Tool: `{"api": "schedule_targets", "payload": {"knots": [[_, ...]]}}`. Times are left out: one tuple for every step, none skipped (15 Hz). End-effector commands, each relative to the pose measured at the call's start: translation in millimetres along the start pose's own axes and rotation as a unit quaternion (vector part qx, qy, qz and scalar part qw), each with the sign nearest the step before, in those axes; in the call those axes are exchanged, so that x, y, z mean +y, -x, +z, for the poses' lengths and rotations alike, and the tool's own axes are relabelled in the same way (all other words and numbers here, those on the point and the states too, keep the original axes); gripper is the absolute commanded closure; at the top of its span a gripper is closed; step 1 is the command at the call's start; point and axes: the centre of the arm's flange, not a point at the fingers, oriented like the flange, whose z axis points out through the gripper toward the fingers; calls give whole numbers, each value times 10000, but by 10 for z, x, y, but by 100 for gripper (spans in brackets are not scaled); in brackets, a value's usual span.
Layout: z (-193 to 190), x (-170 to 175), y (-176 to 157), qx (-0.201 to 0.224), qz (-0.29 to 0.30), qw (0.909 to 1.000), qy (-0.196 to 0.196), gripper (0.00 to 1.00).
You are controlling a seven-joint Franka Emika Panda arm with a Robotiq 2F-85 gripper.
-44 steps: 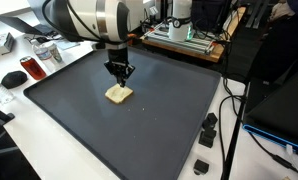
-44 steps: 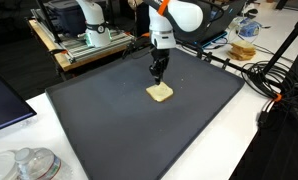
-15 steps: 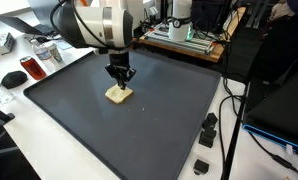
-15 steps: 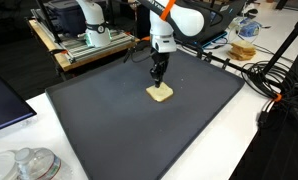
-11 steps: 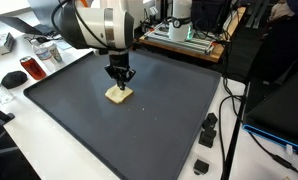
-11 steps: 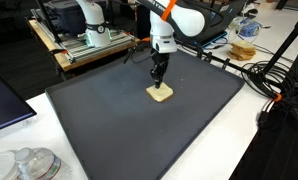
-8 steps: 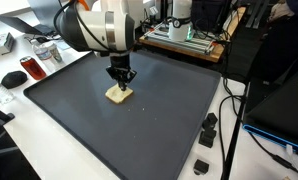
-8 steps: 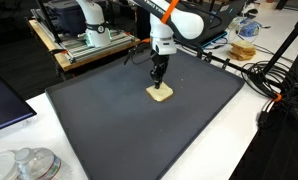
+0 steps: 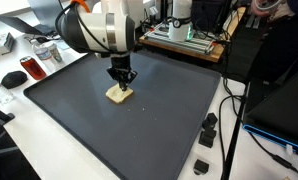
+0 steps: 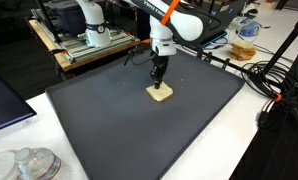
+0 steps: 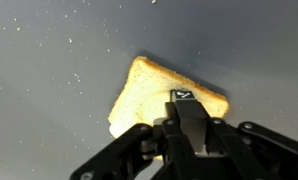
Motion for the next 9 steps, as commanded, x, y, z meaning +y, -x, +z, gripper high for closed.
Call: {"api": "schedule_targets", "payload": {"knots": [[270,368,-469,-323,-345,9984,-295,95],[297,370,-469,-324,-361,9983,-309,95],[319,372,-468,-307,-374,9984,-309,95],[335,378,-468,-303,-394,9983,-319,95],[349,384,-467,-288,-418,9982,-317,95],[362,392,-470,-280,-435,9982,-315,95],[370,399,-472,-270,-441,9981,-329,95],[380,412,-473,-269,-444,9981,-342,95],[389,424,-472,-263,-450,9980,-367,95]]}}
